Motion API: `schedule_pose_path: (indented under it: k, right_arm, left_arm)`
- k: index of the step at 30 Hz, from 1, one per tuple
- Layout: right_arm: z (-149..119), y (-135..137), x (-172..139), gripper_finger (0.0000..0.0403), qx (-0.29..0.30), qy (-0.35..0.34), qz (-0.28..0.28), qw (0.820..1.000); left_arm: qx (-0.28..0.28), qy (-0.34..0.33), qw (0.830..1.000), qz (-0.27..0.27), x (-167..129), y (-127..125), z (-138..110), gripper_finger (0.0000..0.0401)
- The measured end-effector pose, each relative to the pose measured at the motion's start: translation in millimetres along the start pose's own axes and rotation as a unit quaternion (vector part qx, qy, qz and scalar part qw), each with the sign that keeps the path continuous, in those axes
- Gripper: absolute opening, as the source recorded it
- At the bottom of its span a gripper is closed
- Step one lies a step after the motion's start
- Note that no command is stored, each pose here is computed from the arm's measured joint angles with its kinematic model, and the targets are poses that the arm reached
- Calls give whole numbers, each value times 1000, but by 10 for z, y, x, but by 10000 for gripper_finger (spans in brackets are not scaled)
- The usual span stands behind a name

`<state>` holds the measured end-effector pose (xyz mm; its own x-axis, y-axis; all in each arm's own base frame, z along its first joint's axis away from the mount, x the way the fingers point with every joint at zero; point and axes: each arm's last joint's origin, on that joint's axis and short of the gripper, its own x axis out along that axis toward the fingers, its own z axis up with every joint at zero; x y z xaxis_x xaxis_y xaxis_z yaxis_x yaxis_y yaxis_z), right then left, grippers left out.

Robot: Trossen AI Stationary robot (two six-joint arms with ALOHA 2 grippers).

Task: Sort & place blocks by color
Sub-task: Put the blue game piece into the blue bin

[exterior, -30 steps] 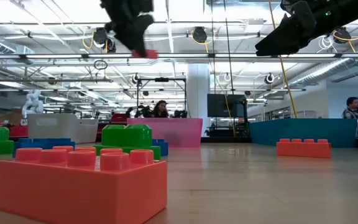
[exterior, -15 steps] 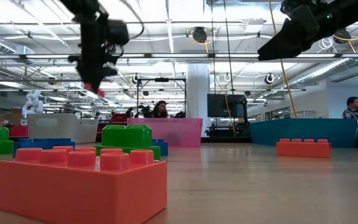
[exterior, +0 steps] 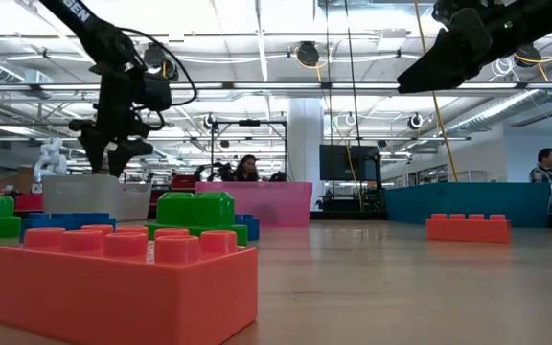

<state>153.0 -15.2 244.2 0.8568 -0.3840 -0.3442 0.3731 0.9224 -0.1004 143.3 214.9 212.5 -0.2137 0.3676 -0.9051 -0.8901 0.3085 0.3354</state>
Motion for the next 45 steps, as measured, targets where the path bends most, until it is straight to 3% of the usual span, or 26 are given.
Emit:
schedule_pose_path:
  k: [6,11,19,25,32,38,45]
  right_arm:
    - [0,0,0,285,0,0,0,1000]
    - [0,0,0,285,-1,0,0,1000]
    - [0,0,0,285,-5,0,0,1000]
    - [0,0,0,285,-8,0,0,1000]
    - [0,0,0,285,-10,0,0,1000]
    - [-1,0,1,285,-11,0,-1,1000]
    - [-1,-1,1,285,-10,0,-2,1000]
  left_arm:
    - [16,-2,1000,-8,-26,-41,-2,294]
    - [39,-26,998,-33,-189,-129,75,293]
    - [105,-117,974,-165,-832,-440,279,260]
    - [186,-226,931,-219,-1356,-808,263,236]
    - [241,-317,872,-284,-1796,-1210,63,214]
    - [315,-333,822,-338,-1989,-1453,-205,200]
    - [368,-330,788,-367,-2159,-1659,-561,191]
